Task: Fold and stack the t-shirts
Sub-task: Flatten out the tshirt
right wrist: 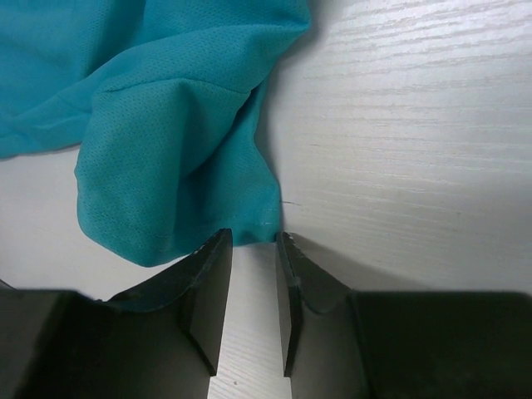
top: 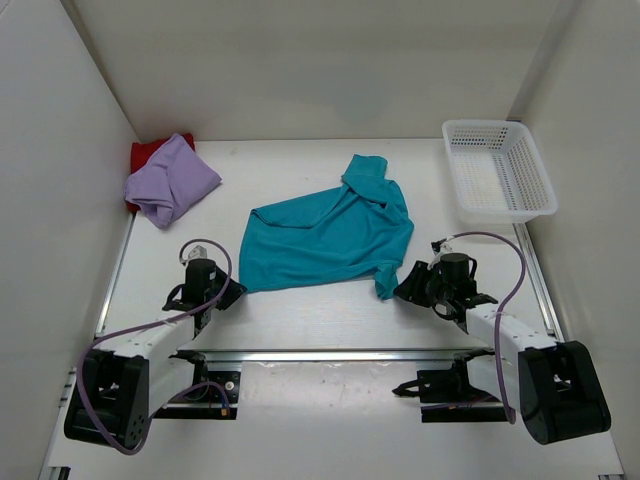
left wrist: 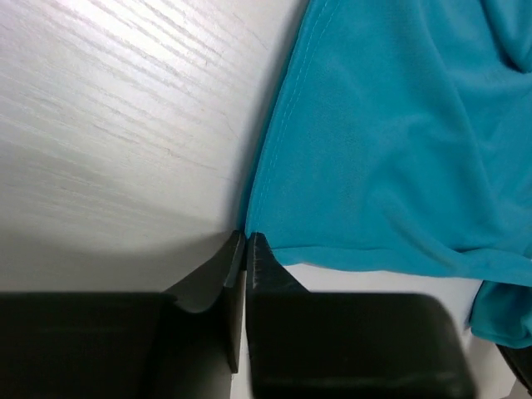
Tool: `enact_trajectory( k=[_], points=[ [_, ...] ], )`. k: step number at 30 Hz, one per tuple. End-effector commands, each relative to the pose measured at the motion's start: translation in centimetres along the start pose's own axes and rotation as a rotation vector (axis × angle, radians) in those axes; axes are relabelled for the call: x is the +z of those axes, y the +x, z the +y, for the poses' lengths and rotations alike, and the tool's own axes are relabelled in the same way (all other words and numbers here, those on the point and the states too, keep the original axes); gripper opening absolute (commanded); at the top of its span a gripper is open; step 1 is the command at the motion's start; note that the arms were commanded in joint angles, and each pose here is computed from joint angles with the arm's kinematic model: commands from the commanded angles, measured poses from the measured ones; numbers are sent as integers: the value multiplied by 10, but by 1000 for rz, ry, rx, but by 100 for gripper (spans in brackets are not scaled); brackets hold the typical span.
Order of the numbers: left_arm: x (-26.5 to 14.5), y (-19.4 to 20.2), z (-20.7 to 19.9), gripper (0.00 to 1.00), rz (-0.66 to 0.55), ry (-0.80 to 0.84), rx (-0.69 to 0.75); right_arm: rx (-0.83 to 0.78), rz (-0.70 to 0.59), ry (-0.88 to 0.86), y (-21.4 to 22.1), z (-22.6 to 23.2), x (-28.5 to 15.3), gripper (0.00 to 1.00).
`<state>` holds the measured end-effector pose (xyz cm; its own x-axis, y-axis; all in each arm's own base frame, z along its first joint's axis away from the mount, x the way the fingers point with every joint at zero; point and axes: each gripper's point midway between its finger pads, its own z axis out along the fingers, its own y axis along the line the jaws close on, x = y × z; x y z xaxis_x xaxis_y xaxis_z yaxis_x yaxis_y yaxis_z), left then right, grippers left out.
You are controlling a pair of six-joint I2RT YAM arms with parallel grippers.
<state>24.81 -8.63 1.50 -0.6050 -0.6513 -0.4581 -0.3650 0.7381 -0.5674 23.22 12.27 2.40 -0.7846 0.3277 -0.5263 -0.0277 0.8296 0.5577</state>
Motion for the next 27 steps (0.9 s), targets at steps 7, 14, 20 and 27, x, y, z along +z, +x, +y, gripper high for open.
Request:
enact_trajectory(
  k=[7, 14, 20, 27],
  points=[
    [-5, -19, -19, 0, -52, 54, 24, -31, -19, 25, -11, 1, 4, 0],
    [-39, -73, -85, 0, -80, 210, 110, -121, -177, -13, -70, 51, -44, 0],
    [-65, -97, -128, 0, -42, 359, 131, -199, -374, 25, -138, 79, -120, 0],
    [-128, -158, -214, 0, -137, 602, 166, -359, -674, 114, -231, 152, -249, 0]
  ],
)
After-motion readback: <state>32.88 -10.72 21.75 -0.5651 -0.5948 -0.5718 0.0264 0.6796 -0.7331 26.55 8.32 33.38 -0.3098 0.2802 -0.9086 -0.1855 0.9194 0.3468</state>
